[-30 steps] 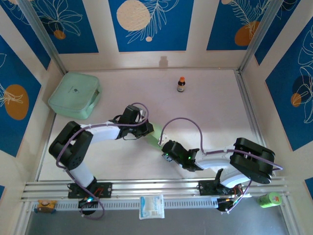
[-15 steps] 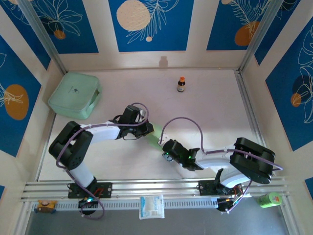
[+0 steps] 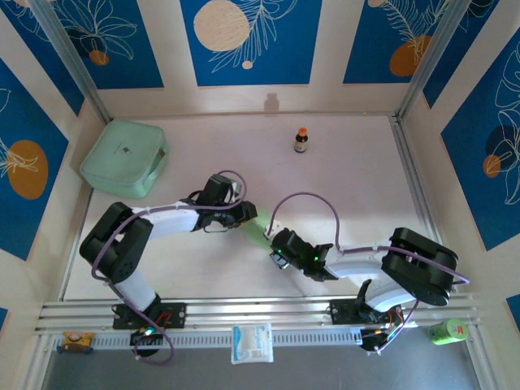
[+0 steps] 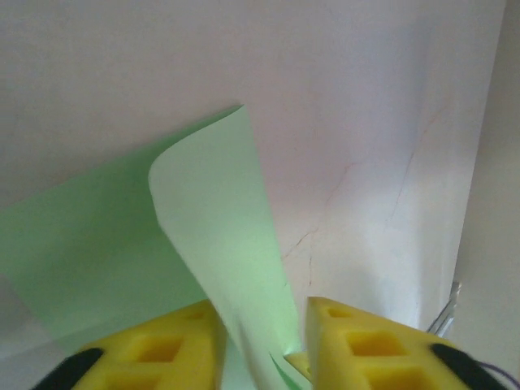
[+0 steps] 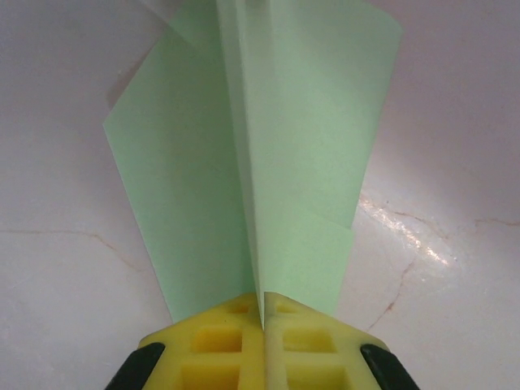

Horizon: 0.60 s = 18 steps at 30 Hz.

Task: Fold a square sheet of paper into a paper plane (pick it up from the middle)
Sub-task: Fourth fold the wing at the center of the table.

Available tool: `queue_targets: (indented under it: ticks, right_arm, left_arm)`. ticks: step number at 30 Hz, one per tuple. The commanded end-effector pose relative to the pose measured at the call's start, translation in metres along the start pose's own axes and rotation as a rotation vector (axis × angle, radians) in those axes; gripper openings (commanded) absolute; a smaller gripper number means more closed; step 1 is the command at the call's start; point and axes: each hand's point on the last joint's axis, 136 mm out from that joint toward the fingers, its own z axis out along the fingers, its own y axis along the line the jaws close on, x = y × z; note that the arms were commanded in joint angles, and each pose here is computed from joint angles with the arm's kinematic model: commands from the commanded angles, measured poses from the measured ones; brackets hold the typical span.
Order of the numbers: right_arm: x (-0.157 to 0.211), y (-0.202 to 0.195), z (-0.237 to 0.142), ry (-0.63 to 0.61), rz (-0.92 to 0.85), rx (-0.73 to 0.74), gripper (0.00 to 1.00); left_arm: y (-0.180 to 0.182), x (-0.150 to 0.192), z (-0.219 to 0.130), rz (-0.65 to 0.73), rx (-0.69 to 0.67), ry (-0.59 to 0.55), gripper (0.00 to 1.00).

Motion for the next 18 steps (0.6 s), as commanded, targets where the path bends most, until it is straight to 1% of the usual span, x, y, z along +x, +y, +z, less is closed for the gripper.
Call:
queue_targets:
  ticks: [1, 4, 10, 18]
  right_arm:
    - [-0.010, 0.009, 0.000, -0.014, 0.080, -0.076, 0.03]
    - [-0.008, 0.010, 0.002, -0.003, 0.120, -0.103, 0.03]
    - [-0.003, 0.008, 0.005, 0.029, 0.191, -0.123, 0.03]
    - [0.001, 0.016, 0.011, 0.074, 0.266, -0.188, 0.04]
  left_arm:
    - [-0.009, -0.007, -0.012, 0.026, -0.012, -0.047, 0.38]
    - [-0.004, -0.009, -0.019, 0.030, -0.041, -0.075, 0.42]
    - [-0.001, -0.014, -0.030, 0.031, -0.073, -0.121, 0.45]
    - [-0.002, -0.014, -0.034, 0.031, -0.070, -0.127, 0.45]
